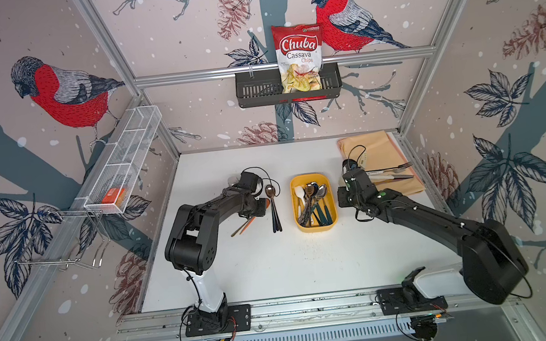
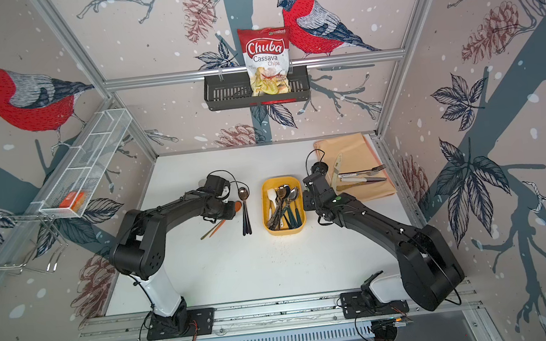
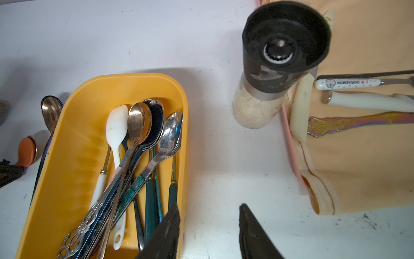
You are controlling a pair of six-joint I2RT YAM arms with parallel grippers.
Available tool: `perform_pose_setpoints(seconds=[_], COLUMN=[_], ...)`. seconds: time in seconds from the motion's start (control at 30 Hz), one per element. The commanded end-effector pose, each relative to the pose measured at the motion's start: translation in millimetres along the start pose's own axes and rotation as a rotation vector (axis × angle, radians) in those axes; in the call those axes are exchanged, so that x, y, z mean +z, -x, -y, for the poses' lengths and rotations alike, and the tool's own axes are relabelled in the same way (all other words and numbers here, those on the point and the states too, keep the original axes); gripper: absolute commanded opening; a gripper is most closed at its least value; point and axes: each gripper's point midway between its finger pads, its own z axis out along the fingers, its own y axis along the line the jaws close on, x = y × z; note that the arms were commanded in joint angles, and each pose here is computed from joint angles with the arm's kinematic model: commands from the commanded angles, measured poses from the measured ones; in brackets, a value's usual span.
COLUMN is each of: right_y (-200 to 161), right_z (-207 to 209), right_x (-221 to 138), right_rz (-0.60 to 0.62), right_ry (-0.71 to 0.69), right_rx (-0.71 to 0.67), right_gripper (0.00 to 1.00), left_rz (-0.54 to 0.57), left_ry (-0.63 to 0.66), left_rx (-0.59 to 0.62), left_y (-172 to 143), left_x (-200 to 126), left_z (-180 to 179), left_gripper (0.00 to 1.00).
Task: Put the spoon into the storage box
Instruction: Move the spoon at the center of the board, then pick up the spoon from the center of the board.
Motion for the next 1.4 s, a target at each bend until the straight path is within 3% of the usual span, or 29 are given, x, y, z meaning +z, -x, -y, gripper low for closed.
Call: perform_pose_setpoints(seconds=[0.0, 0.2, 0.47, 1.07, 1.37], right_y=[5.3, 3.0, 1.0, 0.8, 0.8], right_z=[-2.3, -4.8, -8.6, -7.8, -8.2], right_x=[-0.4, -0.2, 1.2, 0.5, 1.0], right_rz=[0.026, 0.024, 0.021, 0.023, 0.021], right_ry=[0.001, 0.003, 0.007, -0.003, -0.003], right_rx=[0.012, 0.009, 0.01, 0.005, 0.001], right_gripper=[0.45, 0.45, 0.45, 0.45, 0.45], left_rz=[-0.166, -0.127, -0.12, -0.123, -0.146], left_ry=[0.047, 0.142, 0.172, 0.137, 0.128], left_rx=[-0.052, 0.062, 0.134, 0.158, 0.154], left_y=[-43.2, -38.6, -42.9, -51.8, -57.4], left_x=[-5.4, -20.3, -22.2, -14.9, -10.0], left_z=[-4.0, -4.8, 4.2, 8.6, 8.9], left_gripper=[0.4, 0.4, 0.4, 0.39, 0.29])
